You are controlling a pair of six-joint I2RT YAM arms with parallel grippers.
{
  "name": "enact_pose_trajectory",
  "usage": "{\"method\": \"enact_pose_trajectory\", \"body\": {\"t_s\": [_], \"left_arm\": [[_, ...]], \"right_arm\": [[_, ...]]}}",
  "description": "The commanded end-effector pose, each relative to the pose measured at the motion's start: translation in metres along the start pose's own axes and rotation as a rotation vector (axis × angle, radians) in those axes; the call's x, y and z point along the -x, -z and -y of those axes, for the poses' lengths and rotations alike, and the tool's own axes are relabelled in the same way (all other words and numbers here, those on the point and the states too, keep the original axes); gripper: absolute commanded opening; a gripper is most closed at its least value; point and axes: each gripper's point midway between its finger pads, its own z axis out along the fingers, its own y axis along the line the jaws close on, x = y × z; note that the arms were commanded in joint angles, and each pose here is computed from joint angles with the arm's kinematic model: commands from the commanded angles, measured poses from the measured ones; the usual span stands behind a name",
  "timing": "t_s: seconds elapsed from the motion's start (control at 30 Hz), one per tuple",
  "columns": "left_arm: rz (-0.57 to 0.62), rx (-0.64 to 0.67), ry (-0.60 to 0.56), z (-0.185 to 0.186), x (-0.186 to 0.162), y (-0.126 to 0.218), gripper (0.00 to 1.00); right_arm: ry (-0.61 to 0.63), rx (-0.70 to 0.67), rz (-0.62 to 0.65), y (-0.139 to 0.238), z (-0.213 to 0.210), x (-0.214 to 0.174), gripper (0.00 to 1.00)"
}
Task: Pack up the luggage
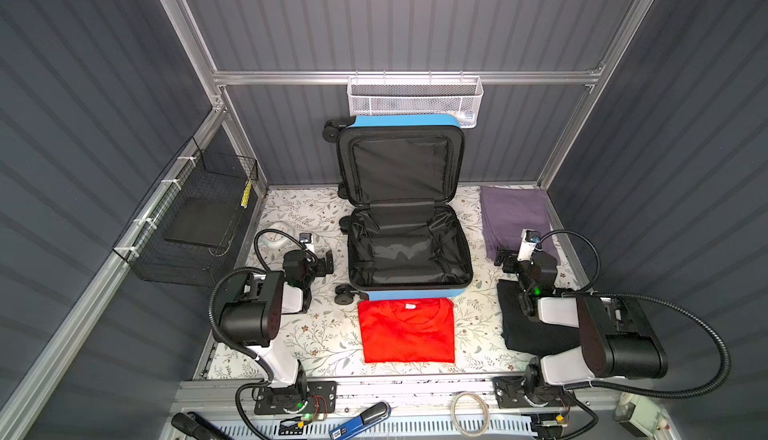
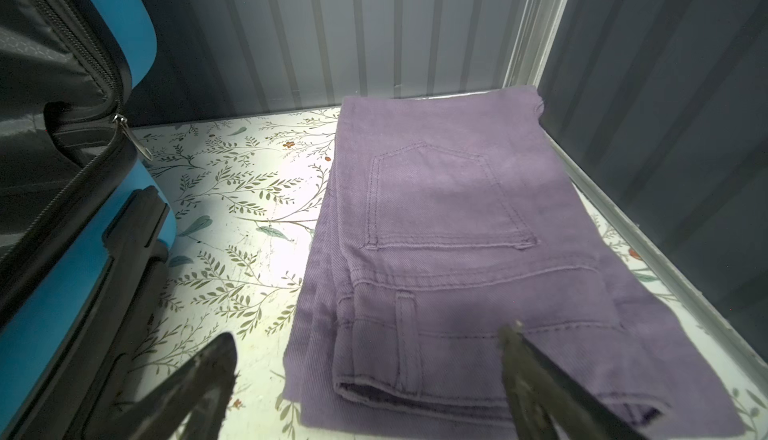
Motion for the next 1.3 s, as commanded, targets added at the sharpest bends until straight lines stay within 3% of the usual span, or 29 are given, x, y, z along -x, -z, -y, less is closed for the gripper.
{"method": "enact_pose_trajectory", "body": {"t_s": [0.0, 1.13, 1.27], "left_arm": [[0.016, -0.013, -0.021, 0.003, 0.007, -0.002, 1.00], [0.011, 0.017, -0.007, -0.002, 0.007, -0.003, 1.00], [0.027, 0.086, 0.032, -0.015, 0.017, 0.005, 1.00]], "right_arm": [[-0.002, 0.017, 0.026, -0.001, -0.002, 0.010, 0.99], [-0.025, 0.023, 0.025, 0.000, 0.002, 0.010, 0.99], [-0.062, -0.081, 0.052, 0.013, 0.019, 0.028, 0.99]]}}
